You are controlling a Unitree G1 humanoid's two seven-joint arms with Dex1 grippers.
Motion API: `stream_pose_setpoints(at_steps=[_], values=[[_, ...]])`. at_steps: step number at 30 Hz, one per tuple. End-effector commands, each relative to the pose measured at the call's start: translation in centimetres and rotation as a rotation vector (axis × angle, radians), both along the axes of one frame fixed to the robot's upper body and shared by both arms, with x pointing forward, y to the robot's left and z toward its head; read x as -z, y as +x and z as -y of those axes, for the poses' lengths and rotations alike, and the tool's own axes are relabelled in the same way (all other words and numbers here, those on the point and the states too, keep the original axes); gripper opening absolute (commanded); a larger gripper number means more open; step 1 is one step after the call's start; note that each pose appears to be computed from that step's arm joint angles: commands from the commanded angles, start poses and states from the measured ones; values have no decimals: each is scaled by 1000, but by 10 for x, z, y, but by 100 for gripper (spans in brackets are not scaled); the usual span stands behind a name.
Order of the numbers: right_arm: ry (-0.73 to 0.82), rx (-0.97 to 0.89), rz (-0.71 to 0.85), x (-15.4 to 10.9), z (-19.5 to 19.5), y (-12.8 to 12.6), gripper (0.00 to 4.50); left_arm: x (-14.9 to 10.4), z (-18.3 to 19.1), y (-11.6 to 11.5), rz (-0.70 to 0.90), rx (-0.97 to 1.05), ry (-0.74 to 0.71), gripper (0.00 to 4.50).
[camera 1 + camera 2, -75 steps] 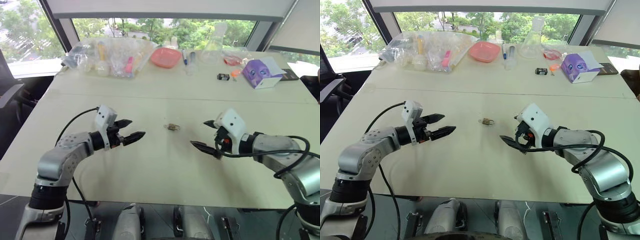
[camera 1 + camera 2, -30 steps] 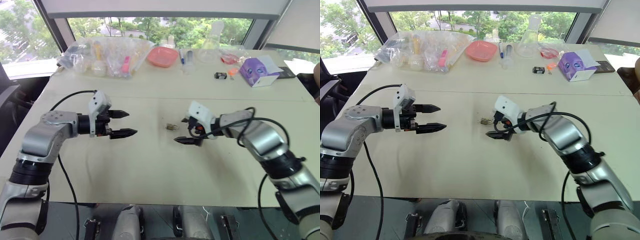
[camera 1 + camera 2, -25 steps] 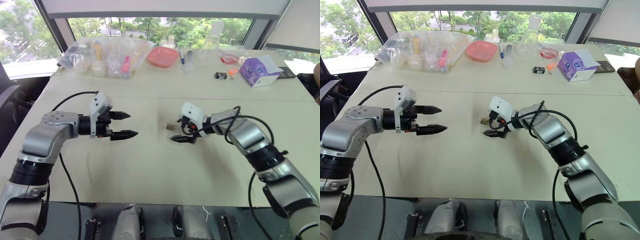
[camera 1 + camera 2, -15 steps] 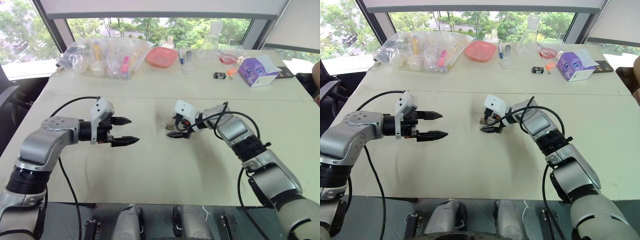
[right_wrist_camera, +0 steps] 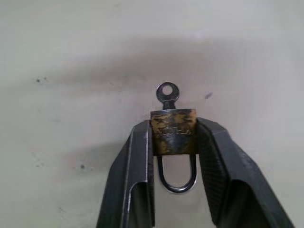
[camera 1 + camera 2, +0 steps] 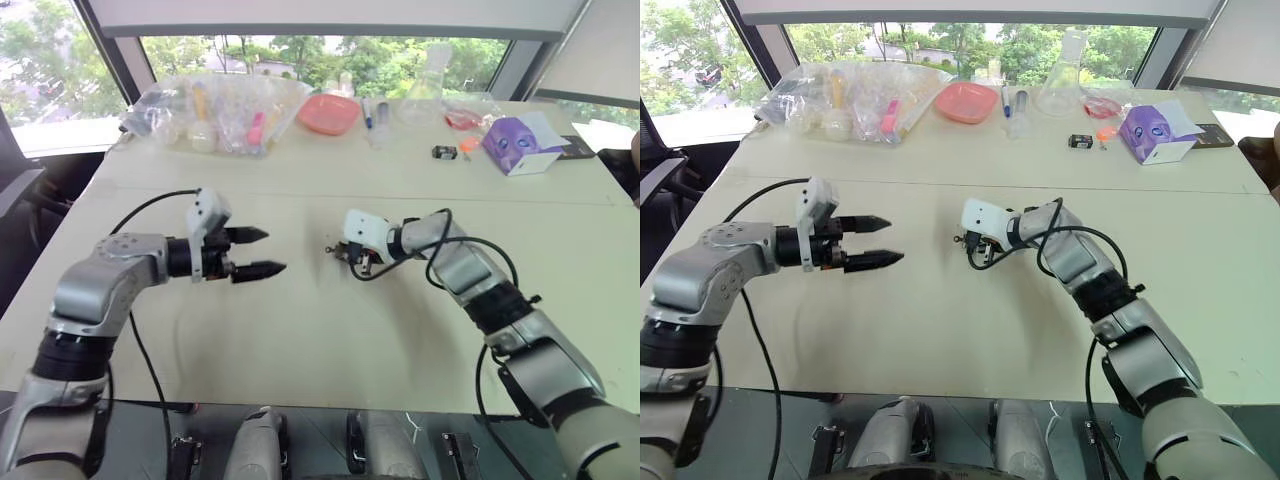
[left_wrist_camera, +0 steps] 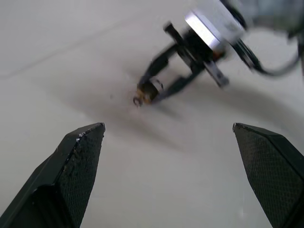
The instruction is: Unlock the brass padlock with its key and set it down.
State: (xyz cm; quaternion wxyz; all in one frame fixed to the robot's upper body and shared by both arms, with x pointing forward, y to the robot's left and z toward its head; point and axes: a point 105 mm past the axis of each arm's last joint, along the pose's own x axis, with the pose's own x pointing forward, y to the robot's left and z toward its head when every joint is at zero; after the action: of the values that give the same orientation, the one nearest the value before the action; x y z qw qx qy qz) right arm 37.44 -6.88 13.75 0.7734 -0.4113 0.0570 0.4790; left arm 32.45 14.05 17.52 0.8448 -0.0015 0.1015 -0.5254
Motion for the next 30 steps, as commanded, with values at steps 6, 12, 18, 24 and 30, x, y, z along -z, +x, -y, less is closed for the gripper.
stream_pose_setpoints(at_steps=[6,12,18,24,30], values=[[140,-82,469,-95,-16,-29,69,-37,19,27,-27,52,-315,450],[170,-69,486,-101,-19,-36,69,-42,35,39,-9,103,-319,329],[164,-61,486,-100,-19,-37,69,-49,46,43,1,156,-331,280],[166,-69,483,-99,-21,-40,69,-46,50,44,2,182,-319,253],[168,-71,482,-99,-22,-40,69,-42,50,44,0,188,-318,7]])
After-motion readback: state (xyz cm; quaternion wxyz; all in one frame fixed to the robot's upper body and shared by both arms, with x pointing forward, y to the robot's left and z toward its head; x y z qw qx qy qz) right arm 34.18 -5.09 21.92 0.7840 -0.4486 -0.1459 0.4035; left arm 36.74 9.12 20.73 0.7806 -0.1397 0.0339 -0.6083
